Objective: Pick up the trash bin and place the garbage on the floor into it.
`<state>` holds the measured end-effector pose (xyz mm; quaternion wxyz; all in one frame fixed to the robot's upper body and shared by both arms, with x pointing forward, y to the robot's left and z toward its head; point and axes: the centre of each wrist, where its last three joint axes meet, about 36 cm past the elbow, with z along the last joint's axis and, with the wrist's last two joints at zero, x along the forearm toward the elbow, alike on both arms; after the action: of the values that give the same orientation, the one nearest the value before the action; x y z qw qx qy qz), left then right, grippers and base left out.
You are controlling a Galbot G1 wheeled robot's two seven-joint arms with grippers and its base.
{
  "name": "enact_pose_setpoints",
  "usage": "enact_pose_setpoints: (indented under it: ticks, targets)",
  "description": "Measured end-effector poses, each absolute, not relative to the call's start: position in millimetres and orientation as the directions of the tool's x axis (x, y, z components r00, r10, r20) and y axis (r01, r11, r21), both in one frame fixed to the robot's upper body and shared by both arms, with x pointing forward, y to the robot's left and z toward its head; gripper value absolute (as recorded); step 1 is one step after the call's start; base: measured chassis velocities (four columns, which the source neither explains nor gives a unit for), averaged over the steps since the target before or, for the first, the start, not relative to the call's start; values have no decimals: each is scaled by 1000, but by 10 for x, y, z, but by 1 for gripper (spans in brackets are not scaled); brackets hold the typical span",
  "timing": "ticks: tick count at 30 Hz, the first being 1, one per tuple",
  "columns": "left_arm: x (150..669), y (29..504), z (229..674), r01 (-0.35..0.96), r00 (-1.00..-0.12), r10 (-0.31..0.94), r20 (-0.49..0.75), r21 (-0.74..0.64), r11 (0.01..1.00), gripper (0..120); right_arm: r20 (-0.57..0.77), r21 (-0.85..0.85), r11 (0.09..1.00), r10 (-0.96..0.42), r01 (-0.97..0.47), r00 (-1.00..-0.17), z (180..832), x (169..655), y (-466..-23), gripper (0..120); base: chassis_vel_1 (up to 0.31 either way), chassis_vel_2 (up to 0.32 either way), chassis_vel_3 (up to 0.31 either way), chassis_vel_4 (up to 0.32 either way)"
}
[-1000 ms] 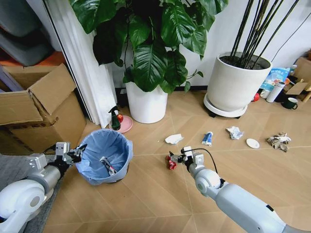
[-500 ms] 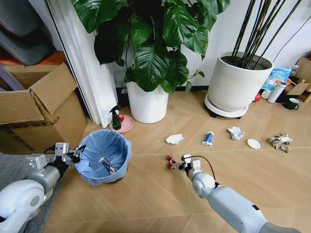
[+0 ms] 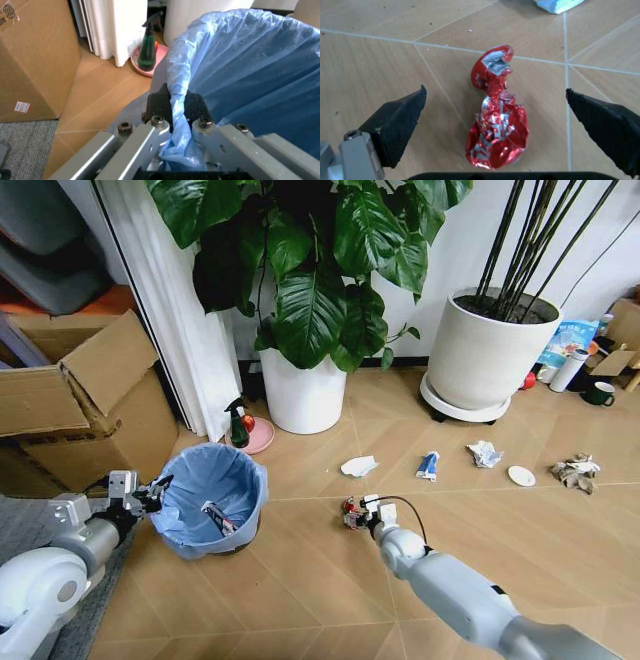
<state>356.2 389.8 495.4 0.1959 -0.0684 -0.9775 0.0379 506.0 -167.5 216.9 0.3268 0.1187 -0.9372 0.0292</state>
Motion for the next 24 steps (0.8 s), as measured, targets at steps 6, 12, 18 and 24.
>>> enact_pose_setpoints:
  ticks: [6, 12, 18, 24]
  targets:
    - [3563, 3904, 4963, 121, -915, 151, 375, -103, 987, 0, 639, -14, 971, -175, -239, -749, 2055, 5143, -1656, 100, 0, 0, 0, 0]
    - [3574, 3902, 4967, 124, -915, 154, 373, -103, 987, 0, 648, -16, 973, -165, -230, -744, 1967, 5188, -1673, 88, 0, 0, 0, 0]
    - [3579, 3898, 4963, 125, -915, 155, 373, -104, 987, 0, 647, -14, 973, -168, -231, -744, 1936, 5218, -1669, 64, 0, 0, 0, 0]
    - [3581, 3901, 4955, 124, -914, 155, 375, -105, 987, 0, 645, -15, 973, -167, -231, -745, 1939, 5224, -1700, 41, 0, 0, 0, 0]
